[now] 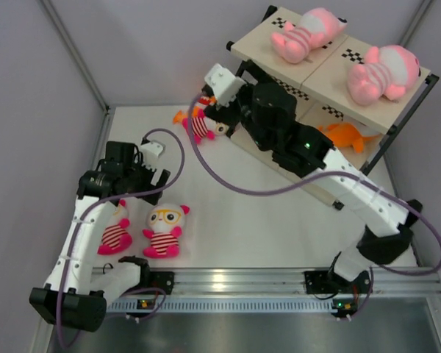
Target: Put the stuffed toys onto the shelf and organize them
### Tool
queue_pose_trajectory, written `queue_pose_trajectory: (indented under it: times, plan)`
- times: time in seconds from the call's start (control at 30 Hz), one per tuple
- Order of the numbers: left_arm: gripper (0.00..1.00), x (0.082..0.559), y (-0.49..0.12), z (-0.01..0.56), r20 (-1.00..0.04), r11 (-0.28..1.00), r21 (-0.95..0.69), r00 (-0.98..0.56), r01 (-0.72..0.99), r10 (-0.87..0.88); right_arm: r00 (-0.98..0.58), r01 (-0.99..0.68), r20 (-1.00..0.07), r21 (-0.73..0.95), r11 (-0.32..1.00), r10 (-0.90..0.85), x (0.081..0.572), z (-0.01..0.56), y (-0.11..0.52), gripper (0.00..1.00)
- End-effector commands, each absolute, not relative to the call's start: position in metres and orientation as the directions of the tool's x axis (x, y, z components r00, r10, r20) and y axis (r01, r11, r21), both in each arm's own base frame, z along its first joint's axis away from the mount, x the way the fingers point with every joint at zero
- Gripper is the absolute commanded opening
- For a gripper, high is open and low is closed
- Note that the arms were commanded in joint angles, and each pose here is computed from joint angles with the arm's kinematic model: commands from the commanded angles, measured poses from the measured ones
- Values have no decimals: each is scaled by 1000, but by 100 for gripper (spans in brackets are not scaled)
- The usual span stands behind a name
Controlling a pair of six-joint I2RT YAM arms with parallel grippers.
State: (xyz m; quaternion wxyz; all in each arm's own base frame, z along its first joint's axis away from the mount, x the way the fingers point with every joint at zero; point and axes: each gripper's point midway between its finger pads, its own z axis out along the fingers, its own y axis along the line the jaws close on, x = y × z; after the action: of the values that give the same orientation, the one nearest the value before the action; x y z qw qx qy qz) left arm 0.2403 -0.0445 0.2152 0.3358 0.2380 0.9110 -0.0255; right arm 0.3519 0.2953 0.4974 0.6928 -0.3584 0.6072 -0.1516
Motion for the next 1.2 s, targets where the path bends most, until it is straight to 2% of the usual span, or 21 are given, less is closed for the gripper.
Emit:
queue_pose_trajectory:
  times: [0.0, 0.03, 0.07, 0.1, 0.13, 0.17, 0.4, 0.57, 0.6, 0.63, 0.73, 0.77, 0.87, 1.0, 1.03, 1.17]
  plan:
    - [99, 235, -25, 192, -553, 895, 178, -711, 409, 435, 372, -680, -886, -464, 567, -279, 258, 494, 329, 95]
    - [99, 231, -19, 179, -514, 896, 192, -736, 401, 440, 331, -769, -895, -440, 465, -299, 246, 435, 346, 95]
    - [99, 229, -20, 170, -492, 895, 175, -751, 409, 440, 363, -847, -903, -422, 322, -229, 217, 420, 360, 96]
    - [99, 227, -19, 164, -477, 896, 167, -762, 410, 438, 406, -856, -904, -428, 290, -135, 201, 430, 360, 96]
    - [98, 224, -27, 157, -471, 890, 114, -765, 441, 440, 342, -900, -928, -369, 233, -151, 193, 387, 366, 95]
    - [99, 221, -36, 144, -445, 875, 56, -773, 480, 452, 324, -917, -938, -343, 203, -119, 185, 381, 369, 95]
    - [93, 232, -59, 104, -387, 768, -55, -723, 638, 573, 159, -968, -971, -188, 163, -177, 176, 311, 374, 92]
    - [88, 210, -65, 62, -259, 675, -139, -685, 725, 681, 109, -964, -967, -159, 214, -229, 180, 280, 363, 91]
    - [84, 207, -63, 56, -238, 675, -145, -688, 723, 686, 103, -963, -967, -156, 221, -233, 180, 278, 362, 92]
    - [63, 203, -60, 49, -206, 684, -150, -700, 713, 684, 96, -961, -966, -153, 231, -241, 181, 274, 360, 92]
    - [25, 202, -65, 46, -218, 684, -172, -705, 709, 675, 92, -959, -963, -154, 239, -254, 182, 268, 358, 91]
    - [0, 204, -66, 48, -228, 692, -170, -711, 701, 665, 95, -958, -963, -158, 238, -254, 183, 268, 358, 90]
    - [0, 220, -74, 68, -302, 719, -151, -724, 678, 620, 156, -962, -953, -206, 178, -260, 177, 266, 364, 86]
    - [0, 242, -85, 106, -418, 743, -117, -711, 659, 565, 388, -902, -883, -423, 89, -264, 161, 268, 387, 85]
    - [0, 246, -87, 119, -445, 749, -113, -707, 653, 550, 506, -843, -825, -535, 60, -251, 151, 272, 397, 85]
    - [0, 244, -98, 145, -487, 737, -155, -700, 658, 522, 730, -667, -645, -744, -32, -226, 129, 254, 430, 86]
